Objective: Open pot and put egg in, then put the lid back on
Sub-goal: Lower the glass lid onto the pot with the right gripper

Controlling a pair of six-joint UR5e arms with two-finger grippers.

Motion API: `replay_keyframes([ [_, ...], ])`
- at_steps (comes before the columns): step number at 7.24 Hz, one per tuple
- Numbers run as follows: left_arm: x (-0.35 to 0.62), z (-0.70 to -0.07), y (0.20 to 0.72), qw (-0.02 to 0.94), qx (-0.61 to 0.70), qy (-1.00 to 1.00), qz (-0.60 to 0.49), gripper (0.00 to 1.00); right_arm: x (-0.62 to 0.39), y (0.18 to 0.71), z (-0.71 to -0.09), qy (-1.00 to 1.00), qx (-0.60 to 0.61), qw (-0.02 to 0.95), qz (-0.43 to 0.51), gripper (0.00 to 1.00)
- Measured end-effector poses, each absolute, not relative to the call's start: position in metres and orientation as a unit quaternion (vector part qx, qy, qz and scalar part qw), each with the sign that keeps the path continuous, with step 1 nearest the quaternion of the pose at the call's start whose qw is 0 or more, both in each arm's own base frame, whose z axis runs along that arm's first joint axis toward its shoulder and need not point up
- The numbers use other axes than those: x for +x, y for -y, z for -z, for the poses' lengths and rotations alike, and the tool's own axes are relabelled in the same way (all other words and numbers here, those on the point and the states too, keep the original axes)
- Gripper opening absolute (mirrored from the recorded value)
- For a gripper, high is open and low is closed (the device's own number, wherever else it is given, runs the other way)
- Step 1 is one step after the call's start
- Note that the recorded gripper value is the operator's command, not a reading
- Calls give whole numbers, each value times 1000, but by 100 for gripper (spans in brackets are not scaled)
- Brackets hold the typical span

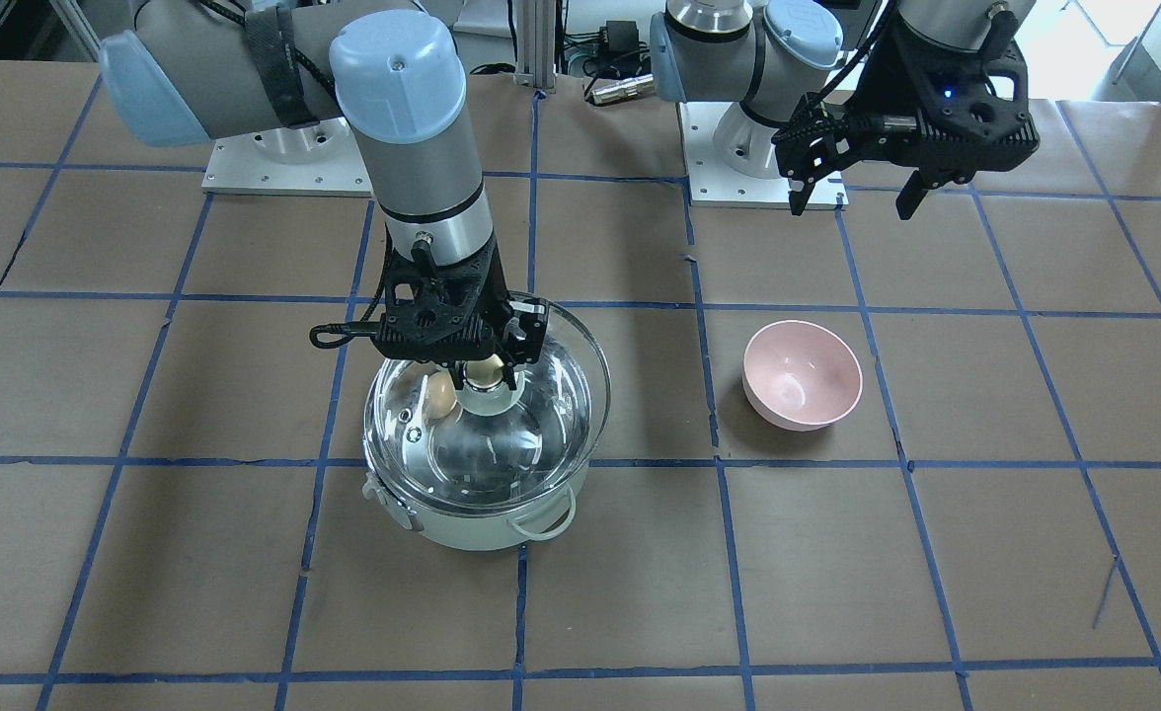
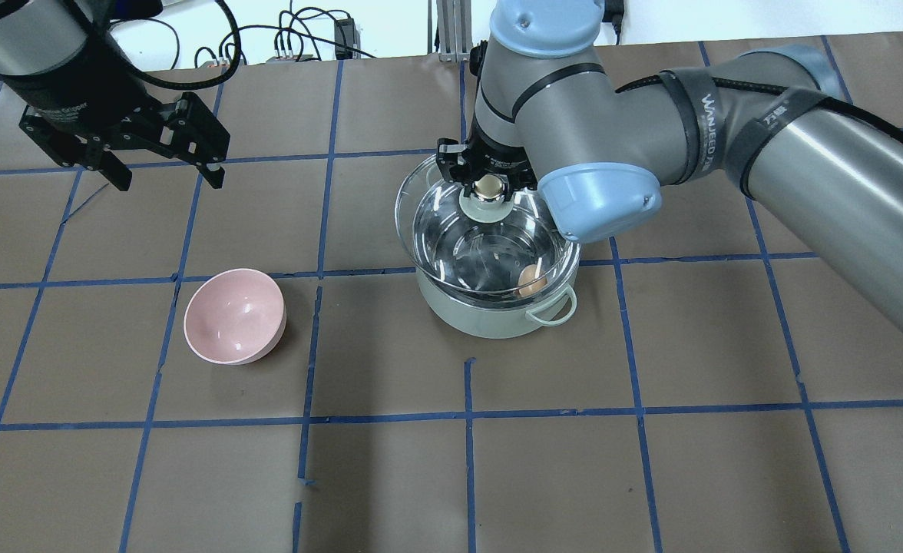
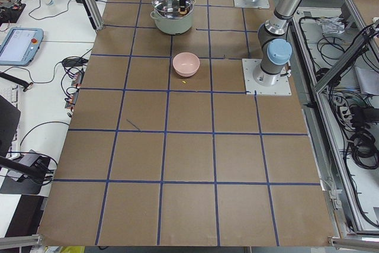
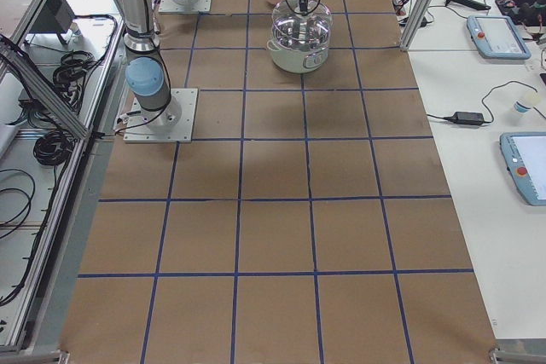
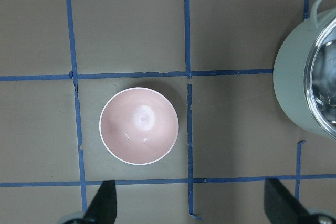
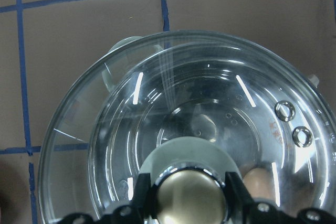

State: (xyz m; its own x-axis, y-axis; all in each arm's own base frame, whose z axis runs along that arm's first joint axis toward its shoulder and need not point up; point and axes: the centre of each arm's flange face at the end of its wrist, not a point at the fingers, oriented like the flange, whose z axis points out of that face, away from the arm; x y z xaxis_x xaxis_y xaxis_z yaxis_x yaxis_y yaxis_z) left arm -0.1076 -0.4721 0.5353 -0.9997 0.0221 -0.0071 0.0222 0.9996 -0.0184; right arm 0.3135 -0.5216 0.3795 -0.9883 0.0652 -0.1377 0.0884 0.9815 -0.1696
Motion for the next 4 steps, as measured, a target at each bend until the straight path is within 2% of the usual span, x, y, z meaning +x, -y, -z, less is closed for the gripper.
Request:
replay_keyframes([
  [4,-107,-536,468,4,12,-1000,9,100,309,518,-366,-994,16,61,85,37],
])
